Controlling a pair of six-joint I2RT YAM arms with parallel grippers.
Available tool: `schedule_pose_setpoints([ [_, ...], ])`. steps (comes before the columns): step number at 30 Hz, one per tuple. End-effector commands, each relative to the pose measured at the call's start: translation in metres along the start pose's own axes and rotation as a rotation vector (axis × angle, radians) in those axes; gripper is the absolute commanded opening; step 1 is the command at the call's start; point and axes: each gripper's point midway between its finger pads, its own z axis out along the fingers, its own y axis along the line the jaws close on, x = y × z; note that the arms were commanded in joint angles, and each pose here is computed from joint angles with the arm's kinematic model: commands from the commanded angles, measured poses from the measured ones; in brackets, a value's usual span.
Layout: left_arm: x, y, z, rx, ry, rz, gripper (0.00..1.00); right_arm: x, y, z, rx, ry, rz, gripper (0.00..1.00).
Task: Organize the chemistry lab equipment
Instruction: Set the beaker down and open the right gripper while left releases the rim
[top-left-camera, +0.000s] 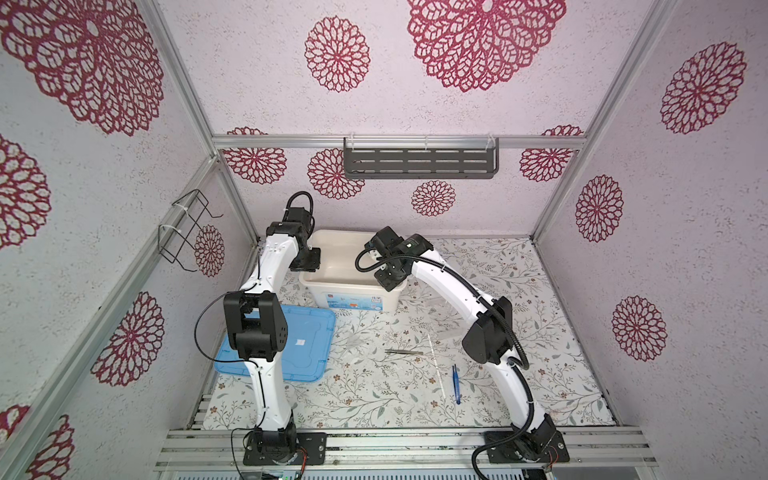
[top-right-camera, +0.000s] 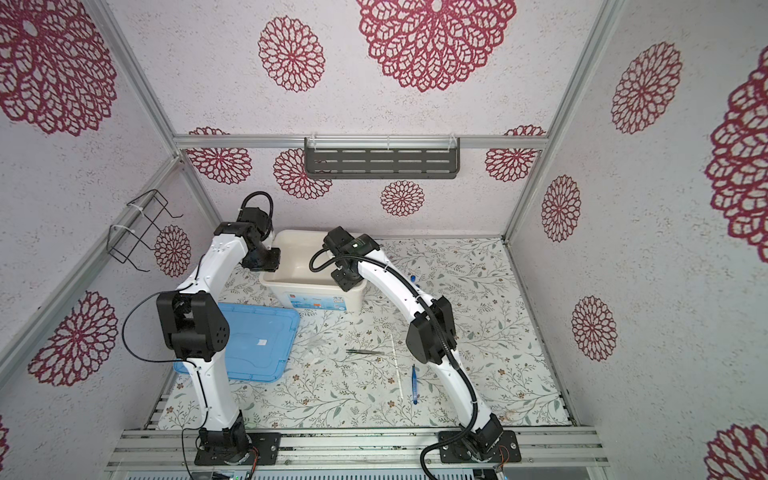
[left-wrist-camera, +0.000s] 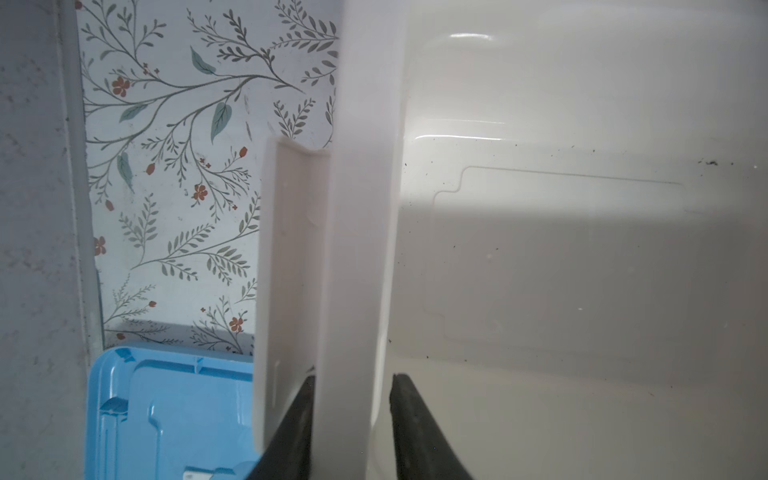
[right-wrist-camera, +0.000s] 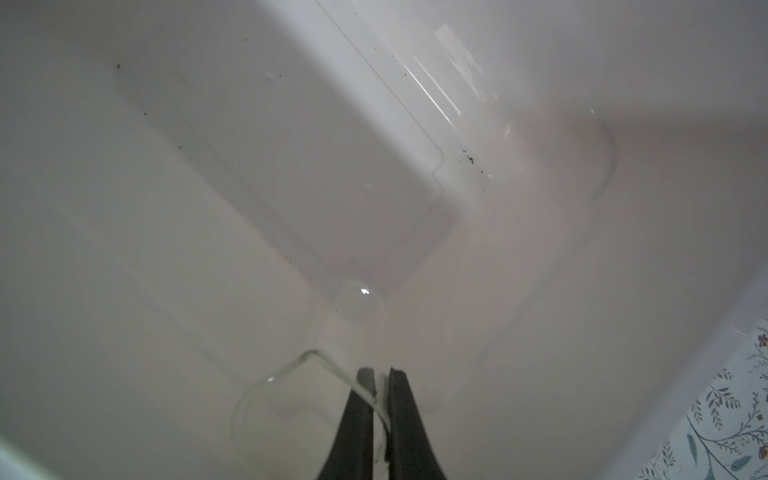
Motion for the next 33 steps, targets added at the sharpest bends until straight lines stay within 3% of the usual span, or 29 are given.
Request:
schedule_pose_setpoints([
  [1, 0.002, -0.006, 0.009, -0.005, 0.023, 0.09, 0.32, 0.007, 0.015, -0.005, -0.051, 0.027, -0.037, 0.0],
  [13, -0.014, -0.021, 0.011, 0.117, -0.073, 0.164, 0.34, 0.024, 0.047, 0.001, -0.104, 0.088, -0.142, 0.0],
  [22, -0.027, -0.048, 0.011, 0.213, -0.12, 0.18, 0.36, 0.032, 0.047, 0.021, -0.109, 0.125, -0.191, 0.0],
  [33, -0.032, -0.063, 0.017, 0.191, -0.135, 0.229, 0.39, 0.04, 0.043, 0.021, -0.233, 0.147, -0.171, 0.0],
])
